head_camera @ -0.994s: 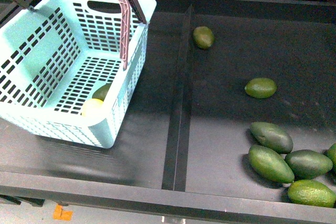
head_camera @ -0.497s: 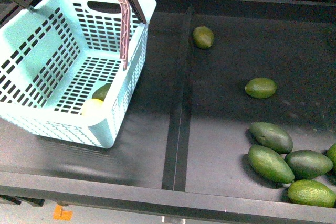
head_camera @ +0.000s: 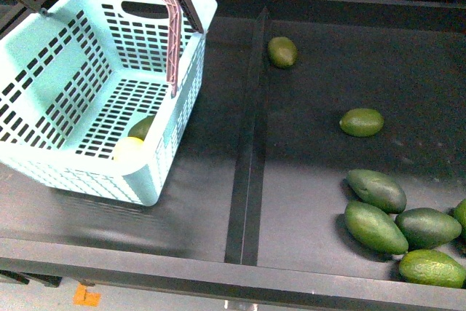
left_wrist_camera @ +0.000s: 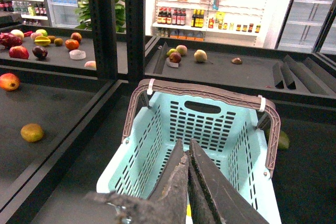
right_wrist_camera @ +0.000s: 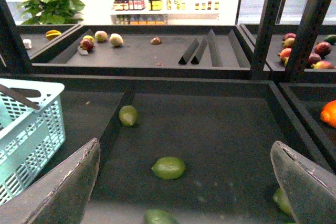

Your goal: Pick mango and avocado into basket

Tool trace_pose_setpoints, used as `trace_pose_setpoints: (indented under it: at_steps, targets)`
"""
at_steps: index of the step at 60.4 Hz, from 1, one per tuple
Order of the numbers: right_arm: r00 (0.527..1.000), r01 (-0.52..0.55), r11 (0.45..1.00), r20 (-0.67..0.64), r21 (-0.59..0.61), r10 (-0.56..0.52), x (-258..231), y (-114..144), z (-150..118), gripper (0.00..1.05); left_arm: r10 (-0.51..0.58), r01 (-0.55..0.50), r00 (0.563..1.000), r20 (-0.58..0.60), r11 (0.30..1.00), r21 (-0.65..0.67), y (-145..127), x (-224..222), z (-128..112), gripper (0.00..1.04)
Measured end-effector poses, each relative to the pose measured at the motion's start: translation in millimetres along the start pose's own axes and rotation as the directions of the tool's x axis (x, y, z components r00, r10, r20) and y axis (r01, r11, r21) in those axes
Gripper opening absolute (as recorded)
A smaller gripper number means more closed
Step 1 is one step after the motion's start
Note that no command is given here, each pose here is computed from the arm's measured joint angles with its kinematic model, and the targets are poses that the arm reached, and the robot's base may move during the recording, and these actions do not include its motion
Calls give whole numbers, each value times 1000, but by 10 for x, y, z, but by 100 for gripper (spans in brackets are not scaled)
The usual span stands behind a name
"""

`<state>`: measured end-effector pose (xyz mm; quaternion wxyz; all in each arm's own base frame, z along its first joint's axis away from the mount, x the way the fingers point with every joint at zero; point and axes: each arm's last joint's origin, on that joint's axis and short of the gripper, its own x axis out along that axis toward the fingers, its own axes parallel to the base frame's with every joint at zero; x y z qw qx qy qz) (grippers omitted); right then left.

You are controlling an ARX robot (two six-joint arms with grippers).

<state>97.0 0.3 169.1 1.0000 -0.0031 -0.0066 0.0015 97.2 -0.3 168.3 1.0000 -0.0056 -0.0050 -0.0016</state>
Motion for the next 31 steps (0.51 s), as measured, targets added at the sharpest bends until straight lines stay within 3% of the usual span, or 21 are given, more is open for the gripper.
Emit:
trace_pose_setpoints:
  at_steps: [7,31]
  targets:
    - [1000,0,1000,0,0,0,0,0,0,96,0,0,1000,0,1000,0,0,0,0,2]
    - [1000,0,1000,0,0,0,0,0,0,96,0,0,1000,0,1000,0,0,0,0,88]
